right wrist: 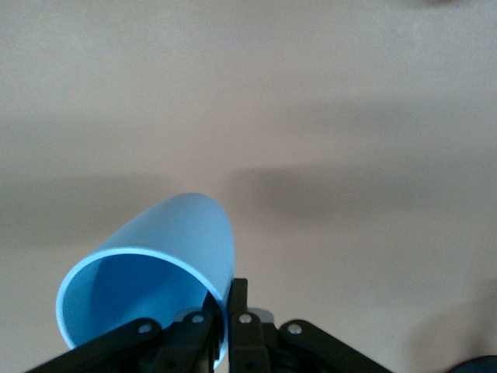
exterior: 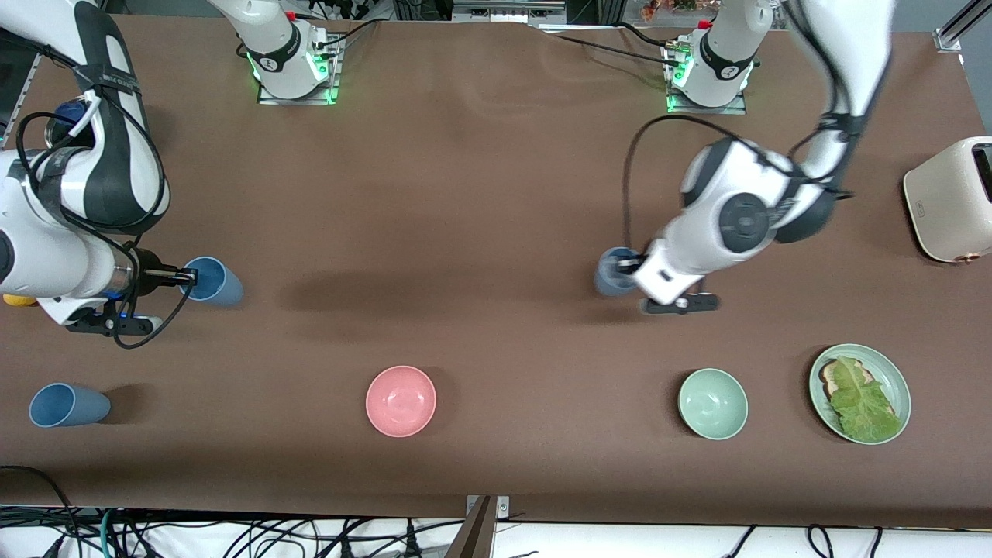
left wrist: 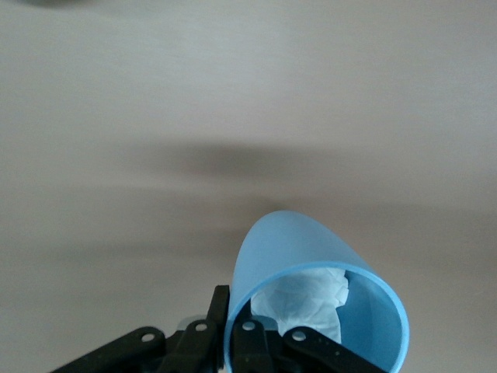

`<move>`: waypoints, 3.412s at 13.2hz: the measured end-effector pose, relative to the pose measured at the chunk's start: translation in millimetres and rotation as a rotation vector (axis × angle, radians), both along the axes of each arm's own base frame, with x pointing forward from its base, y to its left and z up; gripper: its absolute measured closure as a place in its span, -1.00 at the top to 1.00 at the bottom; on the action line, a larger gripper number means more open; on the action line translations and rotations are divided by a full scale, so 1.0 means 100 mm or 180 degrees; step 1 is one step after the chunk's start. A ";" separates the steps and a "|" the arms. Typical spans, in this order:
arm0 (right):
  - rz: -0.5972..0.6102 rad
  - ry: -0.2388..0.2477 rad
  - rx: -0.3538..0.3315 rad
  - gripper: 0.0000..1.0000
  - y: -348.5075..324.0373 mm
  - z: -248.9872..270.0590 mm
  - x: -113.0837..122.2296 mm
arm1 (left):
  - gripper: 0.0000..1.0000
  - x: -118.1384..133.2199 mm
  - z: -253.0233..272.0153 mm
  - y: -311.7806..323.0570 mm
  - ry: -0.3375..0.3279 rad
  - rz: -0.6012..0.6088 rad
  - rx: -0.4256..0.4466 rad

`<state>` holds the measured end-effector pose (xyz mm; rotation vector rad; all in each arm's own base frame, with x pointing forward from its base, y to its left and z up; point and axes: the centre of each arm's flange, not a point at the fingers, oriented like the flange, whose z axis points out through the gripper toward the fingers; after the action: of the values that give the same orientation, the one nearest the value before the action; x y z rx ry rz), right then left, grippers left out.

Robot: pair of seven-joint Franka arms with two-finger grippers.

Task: Stack blue cups with both arms
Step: 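Carry the cup with the left gripper to mid-table and set it down, then move the right cup over the placed cup while the left gripper withdraws, then lower the held cup into the placed cup with the right gripper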

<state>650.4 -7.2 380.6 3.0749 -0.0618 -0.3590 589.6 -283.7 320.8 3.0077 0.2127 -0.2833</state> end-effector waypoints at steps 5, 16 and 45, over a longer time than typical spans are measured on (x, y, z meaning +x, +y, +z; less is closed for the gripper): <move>-0.0094 0.0043 -0.0059 -0.89 0.38 0.06 0.03 | -0.90 0.09 -0.48 -0.54 -0.0113 0.0183 -0.0199; -0.0689 0.0064 -0.0246 -0.89 2.31 0.42 -0.33 | 1.00 0.39 0.05 -0.02 -0.0183 0.0291 -0.0054; -0.2264 -0.0457 0.0871 -0.89 5.52 -0.27 -0.85 | 1.00 -0.22 2.50 2.81 -0.0411 -0.0727 0.0277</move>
<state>565.4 544.7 353.9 3.2227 -1.2177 -0.1685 568.0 -3.1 571.2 3.1233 -0.1343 -0.1003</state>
